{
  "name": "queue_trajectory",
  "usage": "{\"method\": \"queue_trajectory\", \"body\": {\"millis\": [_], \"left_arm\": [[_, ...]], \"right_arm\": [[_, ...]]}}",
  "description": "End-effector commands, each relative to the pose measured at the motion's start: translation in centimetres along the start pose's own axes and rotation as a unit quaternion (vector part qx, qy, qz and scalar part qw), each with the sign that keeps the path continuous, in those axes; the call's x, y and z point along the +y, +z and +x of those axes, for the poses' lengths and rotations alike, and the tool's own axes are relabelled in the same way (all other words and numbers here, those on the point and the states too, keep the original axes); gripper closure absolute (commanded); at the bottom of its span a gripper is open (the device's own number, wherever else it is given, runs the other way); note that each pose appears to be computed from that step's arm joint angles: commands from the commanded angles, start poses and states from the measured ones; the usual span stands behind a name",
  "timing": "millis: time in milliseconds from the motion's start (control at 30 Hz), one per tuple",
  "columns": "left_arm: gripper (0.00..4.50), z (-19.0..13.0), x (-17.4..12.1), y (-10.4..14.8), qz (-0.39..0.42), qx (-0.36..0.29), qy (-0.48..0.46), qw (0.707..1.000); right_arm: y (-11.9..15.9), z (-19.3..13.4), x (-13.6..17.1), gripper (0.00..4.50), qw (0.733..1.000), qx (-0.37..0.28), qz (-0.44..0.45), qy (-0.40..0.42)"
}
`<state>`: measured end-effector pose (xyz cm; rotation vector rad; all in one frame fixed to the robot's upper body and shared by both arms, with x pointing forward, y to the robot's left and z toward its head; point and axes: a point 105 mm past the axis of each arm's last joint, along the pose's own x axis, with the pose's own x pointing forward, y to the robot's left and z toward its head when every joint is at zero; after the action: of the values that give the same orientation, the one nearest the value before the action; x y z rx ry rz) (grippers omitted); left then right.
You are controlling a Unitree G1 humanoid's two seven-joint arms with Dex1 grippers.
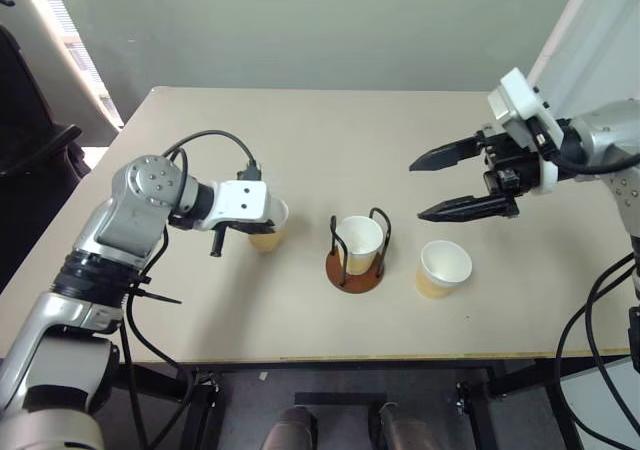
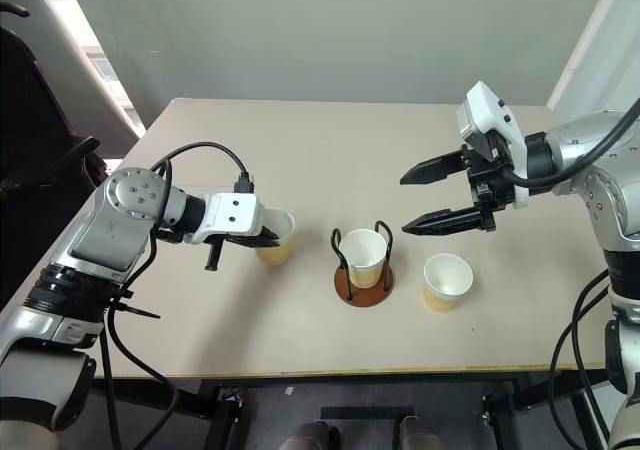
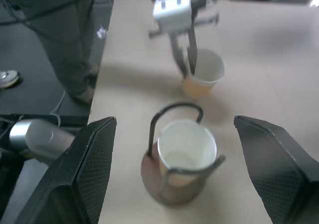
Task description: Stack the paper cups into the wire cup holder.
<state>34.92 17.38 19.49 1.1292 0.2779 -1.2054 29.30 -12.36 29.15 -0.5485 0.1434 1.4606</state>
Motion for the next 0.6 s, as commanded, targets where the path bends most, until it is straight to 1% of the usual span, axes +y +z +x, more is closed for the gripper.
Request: {"method": "queue_trajectory", "body": {"millis": [33,167,333,433,500,600], "left_arm": [[4.42,-1.6,0.8,1.2,0.020,-0.011,0.014,1.000],[4.42,-2.4,1.1,1.8,0.015,-0.020,0.014,1.000],[4.42,-3.4,1.7,2.9,0.018,-0.033,0.023,0.999],[4.42,-4.2,2.7,4.4,0.023,-0.055,0.035,0.998],[4.42,-4.9,3.3,5.8,0.022,-0.081,0.042,0.996],[4.42,-5.7,3.9,8.1,0.023,-0.125,0.039,0.991]], "right_arm": [[1.1,-1.2,-0.6,0.58,0.999,0.006,-0.031,-0.012],[1.5,-1.7,-1.1,0.58,1.000,-0.004,-0.020,-0.017],[1.6,-2.4,-0.8,0.58,0.999,0.000,-0.023,-0.025],[1.8,-3.2,-0.3,0.58,1.000,0.002,-0.018,-0.025],[2.1,-3.7,-0.1,0.58,0.999,0.001,-0.014,-0.032],[3.0,-4.7,-0.2,0.58,0.998,-0.024,-0.002,-0.053]]}}
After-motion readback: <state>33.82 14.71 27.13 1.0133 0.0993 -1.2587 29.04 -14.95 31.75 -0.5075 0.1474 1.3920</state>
